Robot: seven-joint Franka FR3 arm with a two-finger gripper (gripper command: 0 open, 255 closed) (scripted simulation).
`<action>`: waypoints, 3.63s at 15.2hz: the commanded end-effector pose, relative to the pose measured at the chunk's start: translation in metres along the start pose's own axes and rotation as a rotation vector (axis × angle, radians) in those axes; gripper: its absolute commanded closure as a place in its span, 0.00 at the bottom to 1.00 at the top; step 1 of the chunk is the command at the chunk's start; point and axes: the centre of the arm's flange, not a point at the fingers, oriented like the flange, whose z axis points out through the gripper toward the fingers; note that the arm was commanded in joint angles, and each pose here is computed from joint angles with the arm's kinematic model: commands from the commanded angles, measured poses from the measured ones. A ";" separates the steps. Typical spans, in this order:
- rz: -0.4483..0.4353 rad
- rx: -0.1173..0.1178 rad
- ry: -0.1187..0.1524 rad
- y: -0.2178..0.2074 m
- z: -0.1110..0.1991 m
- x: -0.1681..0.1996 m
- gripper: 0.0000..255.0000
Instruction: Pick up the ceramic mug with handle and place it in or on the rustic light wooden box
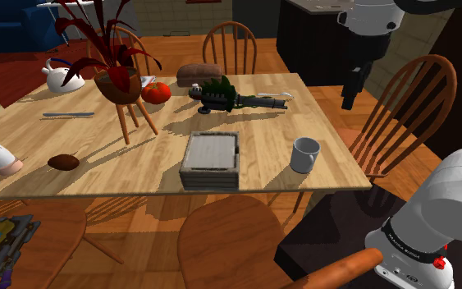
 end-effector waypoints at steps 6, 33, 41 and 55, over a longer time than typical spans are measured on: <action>-0.038 0.048 0.031 0.018 0.059 0.023 0.00; -0.117 0.150 0.096 0.039 0.222 0.083 1.00; -0.117 0.150 0.096 0.039 0.222 0.083 1.00; -0.117 0.150 0.096 0.045 0.154 0.077 1.00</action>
